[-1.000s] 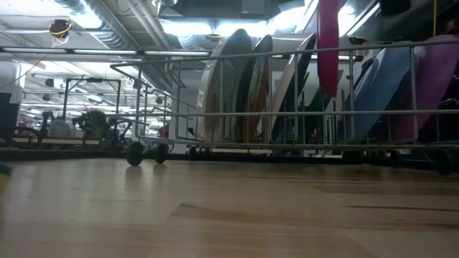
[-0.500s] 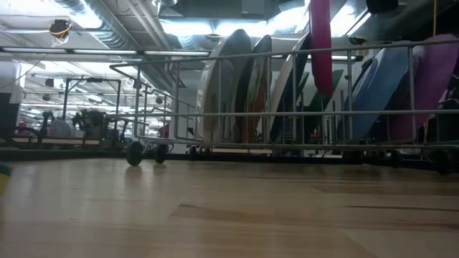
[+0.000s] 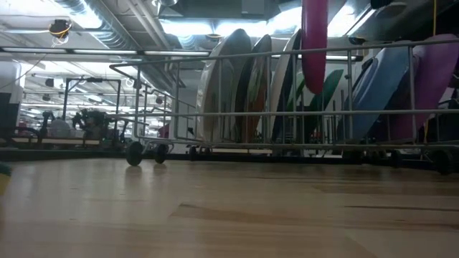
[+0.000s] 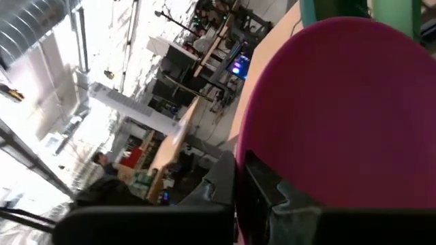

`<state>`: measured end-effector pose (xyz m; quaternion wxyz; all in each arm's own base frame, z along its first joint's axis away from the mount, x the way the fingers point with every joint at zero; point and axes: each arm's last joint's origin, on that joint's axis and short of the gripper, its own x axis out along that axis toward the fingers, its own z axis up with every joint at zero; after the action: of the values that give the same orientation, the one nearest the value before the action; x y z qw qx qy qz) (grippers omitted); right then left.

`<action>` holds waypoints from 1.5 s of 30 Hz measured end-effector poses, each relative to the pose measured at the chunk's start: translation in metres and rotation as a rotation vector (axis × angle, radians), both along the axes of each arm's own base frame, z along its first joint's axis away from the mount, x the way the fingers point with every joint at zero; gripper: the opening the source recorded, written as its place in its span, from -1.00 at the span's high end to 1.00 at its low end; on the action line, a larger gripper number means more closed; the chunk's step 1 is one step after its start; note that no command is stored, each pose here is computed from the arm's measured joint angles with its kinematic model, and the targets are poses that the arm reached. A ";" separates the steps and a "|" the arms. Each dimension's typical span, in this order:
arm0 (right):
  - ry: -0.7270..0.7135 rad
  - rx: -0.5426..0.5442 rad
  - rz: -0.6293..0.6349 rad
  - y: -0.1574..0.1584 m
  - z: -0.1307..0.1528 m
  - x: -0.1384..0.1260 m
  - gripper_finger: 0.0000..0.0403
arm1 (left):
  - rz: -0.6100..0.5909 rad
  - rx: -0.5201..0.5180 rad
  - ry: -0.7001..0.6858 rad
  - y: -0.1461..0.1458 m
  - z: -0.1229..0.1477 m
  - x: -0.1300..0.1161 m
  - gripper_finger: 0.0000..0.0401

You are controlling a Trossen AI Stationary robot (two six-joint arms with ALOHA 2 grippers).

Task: Sort dishes
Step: Put the pink plate in the dish rack

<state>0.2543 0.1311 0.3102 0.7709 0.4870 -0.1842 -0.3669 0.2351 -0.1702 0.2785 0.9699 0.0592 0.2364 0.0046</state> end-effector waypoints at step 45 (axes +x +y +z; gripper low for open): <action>0.447 -0.205 0.255 0.010 -0.024 -0.017 0.96 | 0.006 -0.003 0.010 0.000 -0.001 -0.001 0.08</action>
<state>0.2376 0.1413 0.2865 0.8777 0.3323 0.0171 -0.3449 0.2346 -0.1698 0.2775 0.9687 0.0570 0.2413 0.0069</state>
